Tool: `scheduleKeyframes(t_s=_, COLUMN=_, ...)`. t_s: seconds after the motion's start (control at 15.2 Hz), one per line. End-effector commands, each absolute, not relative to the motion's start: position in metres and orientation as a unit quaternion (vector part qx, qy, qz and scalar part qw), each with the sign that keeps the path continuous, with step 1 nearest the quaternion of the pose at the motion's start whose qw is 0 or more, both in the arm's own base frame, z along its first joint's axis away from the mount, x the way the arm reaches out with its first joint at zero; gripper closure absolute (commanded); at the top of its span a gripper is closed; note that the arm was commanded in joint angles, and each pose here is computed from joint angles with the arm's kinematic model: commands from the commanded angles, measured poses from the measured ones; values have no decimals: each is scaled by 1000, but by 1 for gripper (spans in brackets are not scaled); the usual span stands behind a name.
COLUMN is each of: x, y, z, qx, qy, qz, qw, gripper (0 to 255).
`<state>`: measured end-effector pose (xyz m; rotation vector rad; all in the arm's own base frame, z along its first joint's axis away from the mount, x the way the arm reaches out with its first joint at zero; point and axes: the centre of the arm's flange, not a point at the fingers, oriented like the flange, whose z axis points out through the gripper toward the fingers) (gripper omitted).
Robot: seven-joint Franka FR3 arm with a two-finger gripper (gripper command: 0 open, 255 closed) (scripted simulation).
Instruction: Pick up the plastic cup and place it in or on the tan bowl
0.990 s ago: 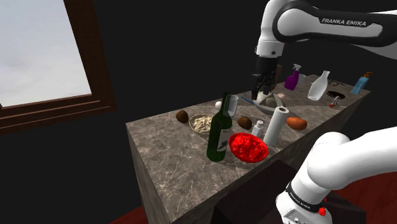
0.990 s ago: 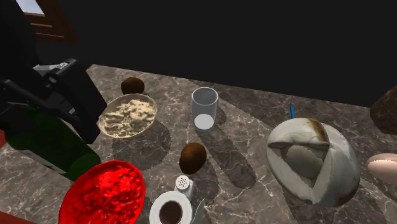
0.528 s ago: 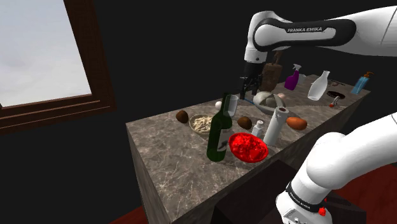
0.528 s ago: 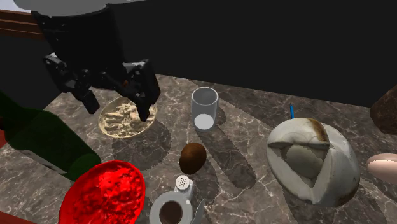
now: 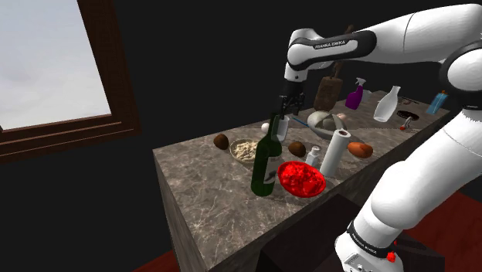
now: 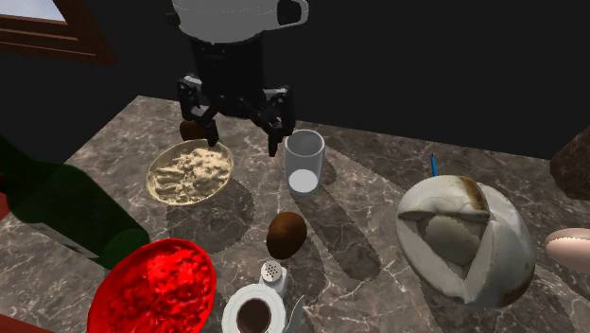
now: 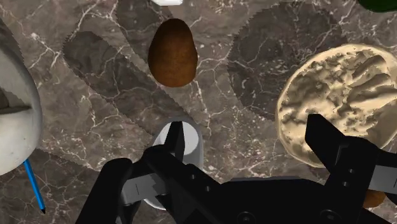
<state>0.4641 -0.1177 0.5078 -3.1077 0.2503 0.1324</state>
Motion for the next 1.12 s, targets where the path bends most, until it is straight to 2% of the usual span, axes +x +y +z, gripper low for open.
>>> scheduleKeyframes(t_s=0.0, x=483, y=-127, z=493, qx=-995, qy=85, qz=41, qw=11, gripper=0)
scheduleKeyframes(t_s=0.53, x=554, y=-178, z=449, qx=-994, qy=104, qz=35, qw=13, gripper=0)
scheduleKeyframes(t_s=1.06, x=551, y=-177, z=410, qx=-994, qy=104, qz=35, qw=13, gripper=0)
